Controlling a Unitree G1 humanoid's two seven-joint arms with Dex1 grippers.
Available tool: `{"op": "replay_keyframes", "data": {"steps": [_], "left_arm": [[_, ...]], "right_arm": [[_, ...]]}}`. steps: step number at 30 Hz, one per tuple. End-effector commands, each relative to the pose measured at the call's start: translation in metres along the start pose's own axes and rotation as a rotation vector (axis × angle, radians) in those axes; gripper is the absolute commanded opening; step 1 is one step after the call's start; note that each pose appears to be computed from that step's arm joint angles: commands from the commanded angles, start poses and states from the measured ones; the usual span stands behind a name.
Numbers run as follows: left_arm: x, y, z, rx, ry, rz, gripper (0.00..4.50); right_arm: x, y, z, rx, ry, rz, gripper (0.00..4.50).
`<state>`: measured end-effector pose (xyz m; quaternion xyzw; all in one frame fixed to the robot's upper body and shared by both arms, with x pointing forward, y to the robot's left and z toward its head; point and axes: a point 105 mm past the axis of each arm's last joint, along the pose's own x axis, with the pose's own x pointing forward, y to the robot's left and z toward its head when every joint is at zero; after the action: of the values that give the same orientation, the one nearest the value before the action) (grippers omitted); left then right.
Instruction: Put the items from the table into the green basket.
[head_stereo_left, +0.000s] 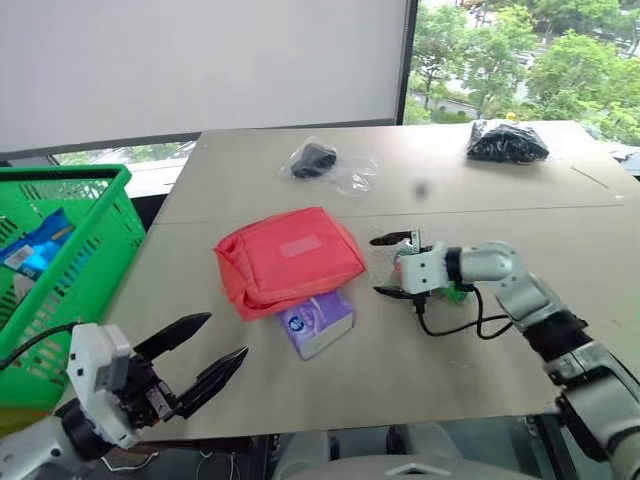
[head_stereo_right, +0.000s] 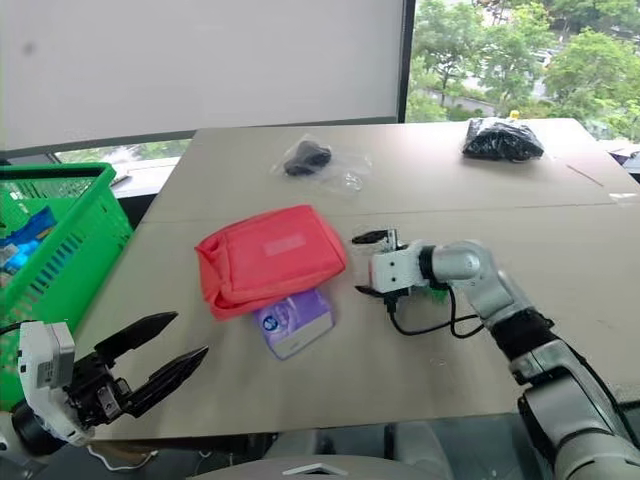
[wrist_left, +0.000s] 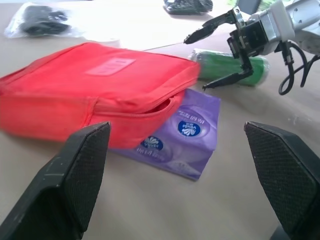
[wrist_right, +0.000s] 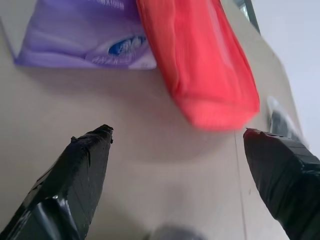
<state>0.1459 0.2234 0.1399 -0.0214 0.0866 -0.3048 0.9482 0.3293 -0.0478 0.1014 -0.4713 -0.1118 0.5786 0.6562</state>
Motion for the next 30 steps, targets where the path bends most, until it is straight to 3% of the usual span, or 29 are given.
{"op": "replay_keyframes", "data": {"steps": [1,12,21,24,30], "left_arm": [[0.0,-0.009,0.012,0.038,-0.033,0.015,4.41],[-0.001,-0.012,0.009,0.023,-0.029,0.054,4.41],[0.001,-0.007,0.006,0.036,-0.023,0.062,4.41],[0.002,-0.005,0.006,0.037,-0.021,0.061,4.5],[0.002,-0.005,0.005,0.037,-0.015,0.057,4.5]], "right_arm": [[0.008,-0.018,0.009,-0.1,-0.039,-0.049,4.5],[0.024,-0.027,0.033,-0.192,-0.192,-0.075,4.5],[0.026,-0.029,0.03,-0.198,-0.194,-0.085,4.5],[0.027,-0.027,0.027,-0.17,-0.184,-0.078,3.6],[0.024,-0.022,0.027,-0.161,-0.191,-0.048,0.74]]}}
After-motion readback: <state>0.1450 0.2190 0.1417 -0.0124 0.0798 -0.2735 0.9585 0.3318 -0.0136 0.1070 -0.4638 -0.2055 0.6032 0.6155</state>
